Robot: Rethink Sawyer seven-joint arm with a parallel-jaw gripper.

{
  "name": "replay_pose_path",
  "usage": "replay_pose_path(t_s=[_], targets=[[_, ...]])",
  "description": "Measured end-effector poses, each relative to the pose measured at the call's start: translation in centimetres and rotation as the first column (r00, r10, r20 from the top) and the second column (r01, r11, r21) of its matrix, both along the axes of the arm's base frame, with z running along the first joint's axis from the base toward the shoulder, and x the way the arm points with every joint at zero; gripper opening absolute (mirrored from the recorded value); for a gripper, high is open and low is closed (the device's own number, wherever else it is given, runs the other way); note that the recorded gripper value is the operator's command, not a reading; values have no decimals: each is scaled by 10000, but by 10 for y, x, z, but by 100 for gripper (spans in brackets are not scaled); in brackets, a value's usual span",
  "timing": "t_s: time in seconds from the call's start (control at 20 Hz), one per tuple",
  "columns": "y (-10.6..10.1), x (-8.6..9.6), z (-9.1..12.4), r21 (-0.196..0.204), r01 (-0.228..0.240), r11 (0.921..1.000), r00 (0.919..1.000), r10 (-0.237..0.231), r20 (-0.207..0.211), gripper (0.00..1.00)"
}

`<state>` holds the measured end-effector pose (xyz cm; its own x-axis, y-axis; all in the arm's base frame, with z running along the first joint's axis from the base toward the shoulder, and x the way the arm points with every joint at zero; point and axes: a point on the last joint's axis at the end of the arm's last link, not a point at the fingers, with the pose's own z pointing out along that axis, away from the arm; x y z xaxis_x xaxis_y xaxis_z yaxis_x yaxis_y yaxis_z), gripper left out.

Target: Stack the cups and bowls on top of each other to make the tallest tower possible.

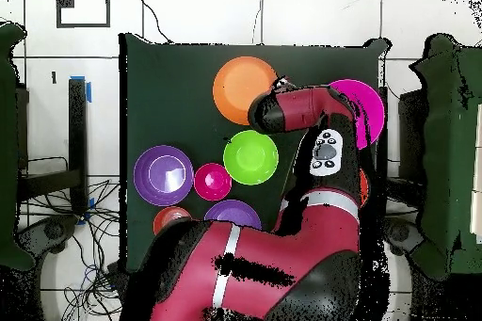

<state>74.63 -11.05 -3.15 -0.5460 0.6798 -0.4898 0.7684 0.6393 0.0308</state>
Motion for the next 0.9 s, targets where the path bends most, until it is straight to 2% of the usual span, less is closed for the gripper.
replay_pose_path(t_s=[0.55, 0.9], targets=[[1, -4, 18, 0, 74, 10000, 10000, -74, -47, 0], [9, -8, 19, 185, 68, 9998, 9999, -67, -102, 0]])
